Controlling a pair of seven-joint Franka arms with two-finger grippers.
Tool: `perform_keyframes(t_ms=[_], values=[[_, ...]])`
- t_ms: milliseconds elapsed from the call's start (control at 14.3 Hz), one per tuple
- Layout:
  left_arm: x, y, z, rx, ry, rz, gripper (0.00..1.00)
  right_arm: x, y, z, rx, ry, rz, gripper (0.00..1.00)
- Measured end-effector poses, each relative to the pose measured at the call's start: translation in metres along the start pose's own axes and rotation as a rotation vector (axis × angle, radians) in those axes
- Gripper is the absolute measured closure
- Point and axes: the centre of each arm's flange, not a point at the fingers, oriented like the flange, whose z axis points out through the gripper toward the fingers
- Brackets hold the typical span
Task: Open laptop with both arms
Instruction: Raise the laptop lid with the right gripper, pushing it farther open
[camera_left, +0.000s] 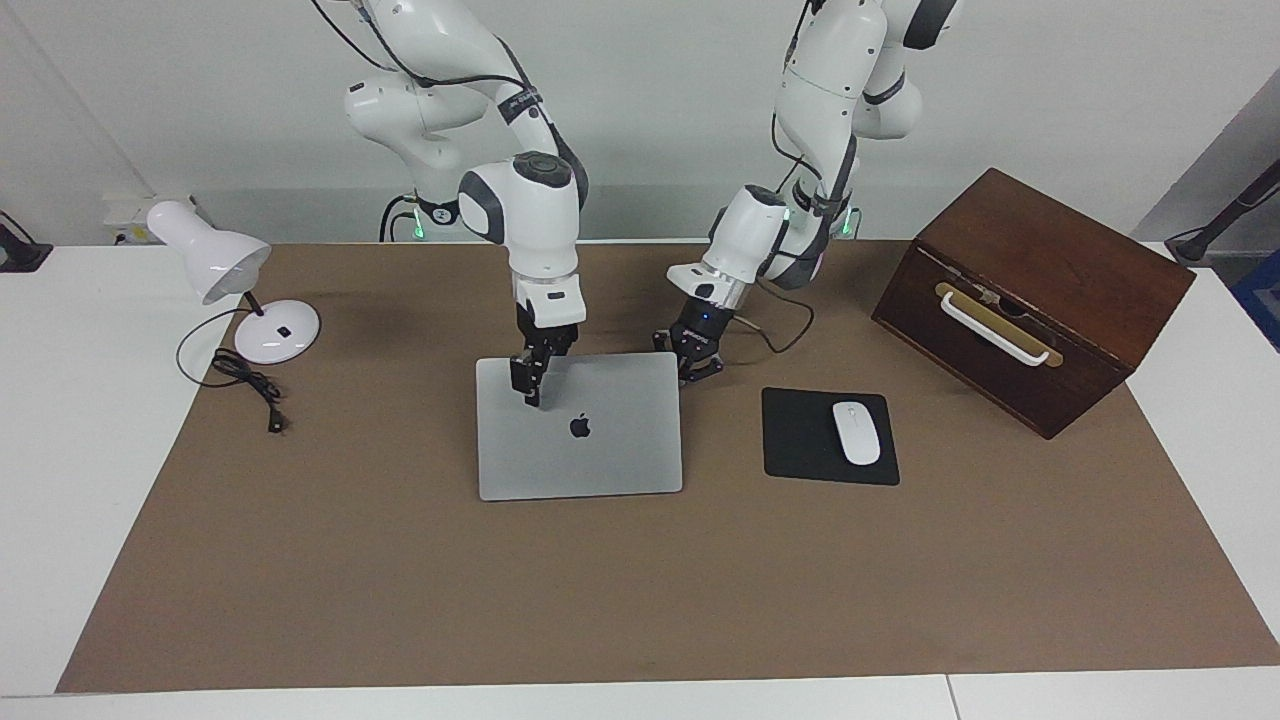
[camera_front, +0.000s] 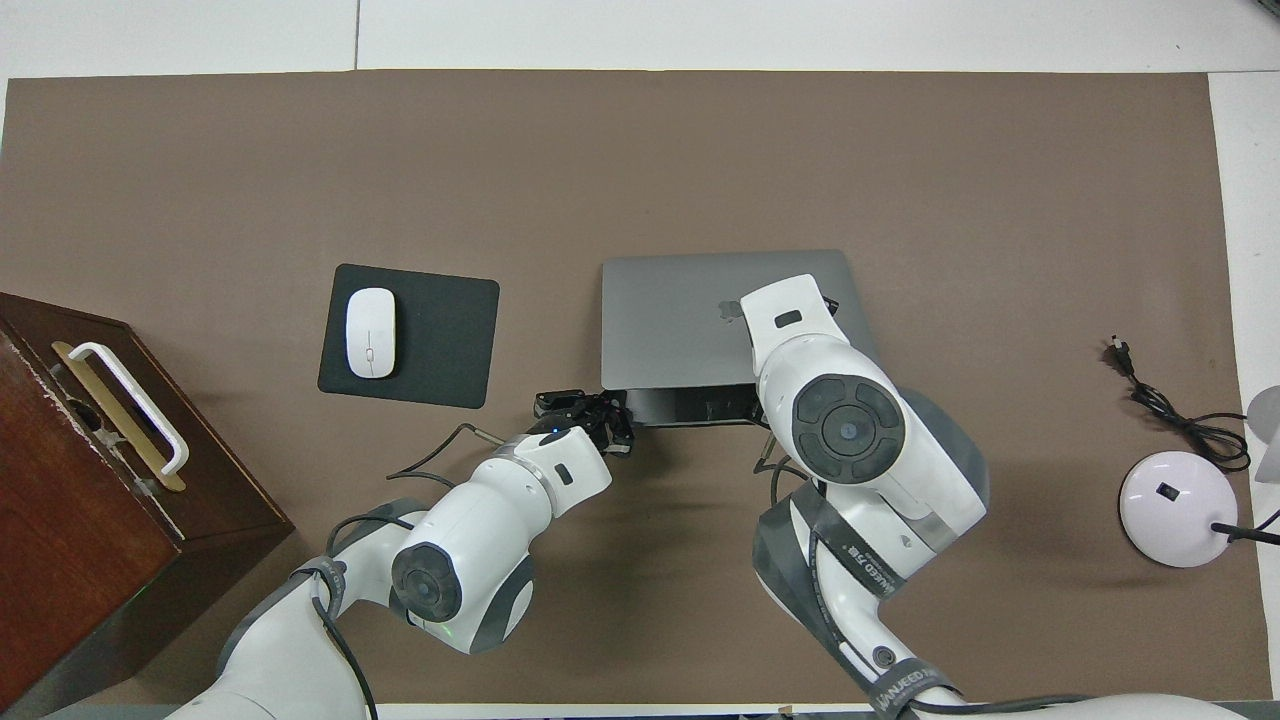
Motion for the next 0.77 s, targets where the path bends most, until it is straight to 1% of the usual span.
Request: perform_keyframes(t_ms=[767], values=[[0.0, 0.0, 0.0, 0.0, 0.0, 0.015, 0.99, 0.009, 0.021, -0.008, -0.022, 0.026, 0.021, 0.2]])
